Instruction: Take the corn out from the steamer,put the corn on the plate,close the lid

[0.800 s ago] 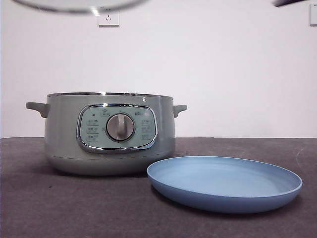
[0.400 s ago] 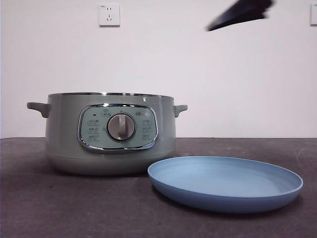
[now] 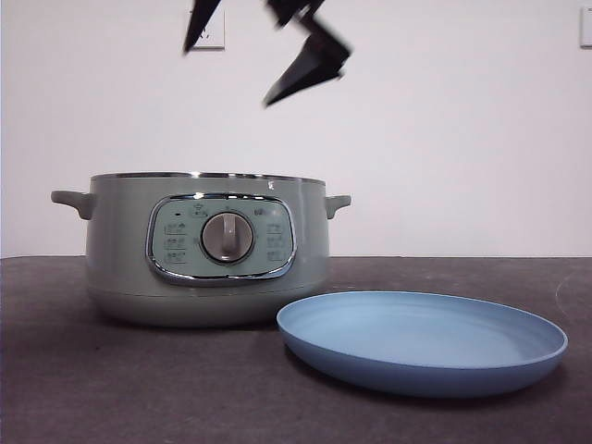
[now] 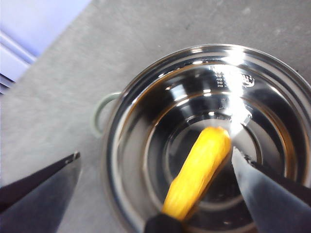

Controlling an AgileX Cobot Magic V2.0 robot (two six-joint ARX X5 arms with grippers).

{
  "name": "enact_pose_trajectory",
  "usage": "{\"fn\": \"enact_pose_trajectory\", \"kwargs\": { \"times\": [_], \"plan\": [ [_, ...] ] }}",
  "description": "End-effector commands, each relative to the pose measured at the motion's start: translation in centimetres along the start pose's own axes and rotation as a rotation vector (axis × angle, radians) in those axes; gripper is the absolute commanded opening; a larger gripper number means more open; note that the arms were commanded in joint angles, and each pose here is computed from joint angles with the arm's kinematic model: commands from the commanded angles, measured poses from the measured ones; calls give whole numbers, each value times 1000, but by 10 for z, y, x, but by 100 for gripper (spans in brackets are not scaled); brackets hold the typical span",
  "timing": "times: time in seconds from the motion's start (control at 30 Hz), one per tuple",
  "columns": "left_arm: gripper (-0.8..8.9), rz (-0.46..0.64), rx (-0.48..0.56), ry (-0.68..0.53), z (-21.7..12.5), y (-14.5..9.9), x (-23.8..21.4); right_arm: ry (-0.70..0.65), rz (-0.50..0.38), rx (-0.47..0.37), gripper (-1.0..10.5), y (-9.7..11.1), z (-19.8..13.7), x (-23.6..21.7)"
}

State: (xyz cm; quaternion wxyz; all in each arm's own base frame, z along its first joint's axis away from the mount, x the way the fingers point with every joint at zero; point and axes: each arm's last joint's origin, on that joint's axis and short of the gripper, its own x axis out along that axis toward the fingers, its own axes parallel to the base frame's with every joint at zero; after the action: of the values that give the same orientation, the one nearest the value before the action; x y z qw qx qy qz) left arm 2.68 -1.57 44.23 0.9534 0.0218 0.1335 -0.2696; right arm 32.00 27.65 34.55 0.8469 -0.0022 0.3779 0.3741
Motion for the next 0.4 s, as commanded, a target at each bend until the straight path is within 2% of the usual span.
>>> {"fn": "enact_pose_trajectory", "kwargs": {
  "times": [0.03, 0.1, 0.2, 0.4],
  "plan": [
    [-8, -3, 8, -67, 4, -2, -10, 41, -29, -20, 620, -1, 3, 36],
    [-8, -4, 6, -59, 1, -3, -13, 71, -35, -17, 620, -5, 2, 63],
    [-8, -4, 2, -37, -2, -4, -15, 130, -100, -26, 620, -13, -13, 99],
    [-8, -5, 1, -27, -3, -4, -15, 204, -153, -20, 590, -24, -34, 135]
  ]
}}
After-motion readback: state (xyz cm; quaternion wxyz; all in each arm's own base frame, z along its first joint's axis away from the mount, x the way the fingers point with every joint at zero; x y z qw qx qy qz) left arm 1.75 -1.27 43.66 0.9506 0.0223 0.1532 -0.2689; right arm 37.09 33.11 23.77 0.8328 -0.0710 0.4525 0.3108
